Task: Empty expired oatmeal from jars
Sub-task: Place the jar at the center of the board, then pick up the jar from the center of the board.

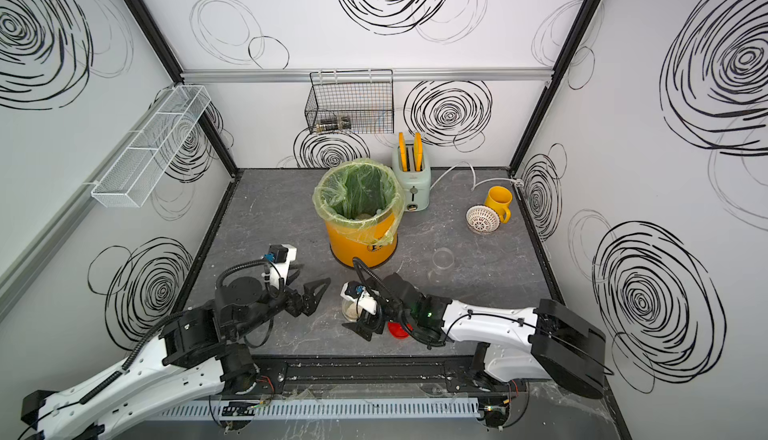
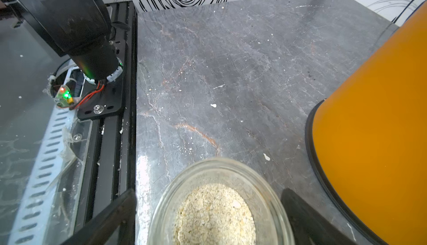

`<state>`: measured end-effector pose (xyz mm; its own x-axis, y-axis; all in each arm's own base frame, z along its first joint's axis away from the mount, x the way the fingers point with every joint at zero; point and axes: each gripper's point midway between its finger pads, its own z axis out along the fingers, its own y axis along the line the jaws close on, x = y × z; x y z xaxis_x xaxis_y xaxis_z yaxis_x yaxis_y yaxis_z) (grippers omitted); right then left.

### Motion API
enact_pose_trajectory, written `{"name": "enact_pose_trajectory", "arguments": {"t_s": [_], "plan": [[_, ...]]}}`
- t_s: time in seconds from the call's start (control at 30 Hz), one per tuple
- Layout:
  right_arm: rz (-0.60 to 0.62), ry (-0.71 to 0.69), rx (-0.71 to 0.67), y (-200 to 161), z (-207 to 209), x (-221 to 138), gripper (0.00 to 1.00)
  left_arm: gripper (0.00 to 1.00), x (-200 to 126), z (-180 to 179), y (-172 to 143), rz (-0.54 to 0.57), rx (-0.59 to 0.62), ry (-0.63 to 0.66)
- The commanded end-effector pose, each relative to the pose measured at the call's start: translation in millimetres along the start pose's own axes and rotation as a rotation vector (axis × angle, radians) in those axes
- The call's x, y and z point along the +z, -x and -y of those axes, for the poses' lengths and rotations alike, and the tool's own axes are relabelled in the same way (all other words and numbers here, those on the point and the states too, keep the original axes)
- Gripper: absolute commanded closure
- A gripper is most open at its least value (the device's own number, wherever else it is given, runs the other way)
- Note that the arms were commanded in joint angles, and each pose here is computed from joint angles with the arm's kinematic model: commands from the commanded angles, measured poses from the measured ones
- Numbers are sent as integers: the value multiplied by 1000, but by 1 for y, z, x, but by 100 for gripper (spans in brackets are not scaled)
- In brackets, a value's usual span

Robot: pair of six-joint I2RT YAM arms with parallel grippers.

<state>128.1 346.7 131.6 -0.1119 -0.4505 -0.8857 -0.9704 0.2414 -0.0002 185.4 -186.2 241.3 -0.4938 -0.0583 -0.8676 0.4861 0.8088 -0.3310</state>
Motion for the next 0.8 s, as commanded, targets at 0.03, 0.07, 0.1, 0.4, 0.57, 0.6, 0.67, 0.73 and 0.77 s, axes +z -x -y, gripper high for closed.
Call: {"name": "enact_pose_trajectory", "arguments": {"t_s": [0.03, 0.07, 0.1, 0.4, 0.57, 0.6, 0.67, 0.73, 0.77], "plan": [[46, -4, 12, 17, -2, -10, 2, 4, -3, 2, 9, -27, -8, 19], [51, -6, 13, 19, -2, -12, 2, 4, -3, 3, 10, -33, -8, 18], [54, -5, 19, 22, -2, -15, 2, 4, -4, 5, 11, -37, -6, 13], [-49, -300, 288, 20, 38, -81, 2, 1, -3, -1, -11, -319, -40, 148], [-14, -391, 356, 5, 48, -107, 2, 4, 9, 7, -38, -545, -13, 187], [-5, -406, 359, 5, 50, -110, 2, 6, 10, 6, -41, -571, -17, 202], [20, -424, 364, 8, 54, -114, 2, 10, 15, 7, -51, -632, -23, 226], [37, -427, 363, 8, 55, -114, 2, 18, 20, 10, -59, -670, -35, 234], [44, -416, 356, 8, 54, -113, 2, 25, 24, 12, -62, -684, -41, 234]]}}
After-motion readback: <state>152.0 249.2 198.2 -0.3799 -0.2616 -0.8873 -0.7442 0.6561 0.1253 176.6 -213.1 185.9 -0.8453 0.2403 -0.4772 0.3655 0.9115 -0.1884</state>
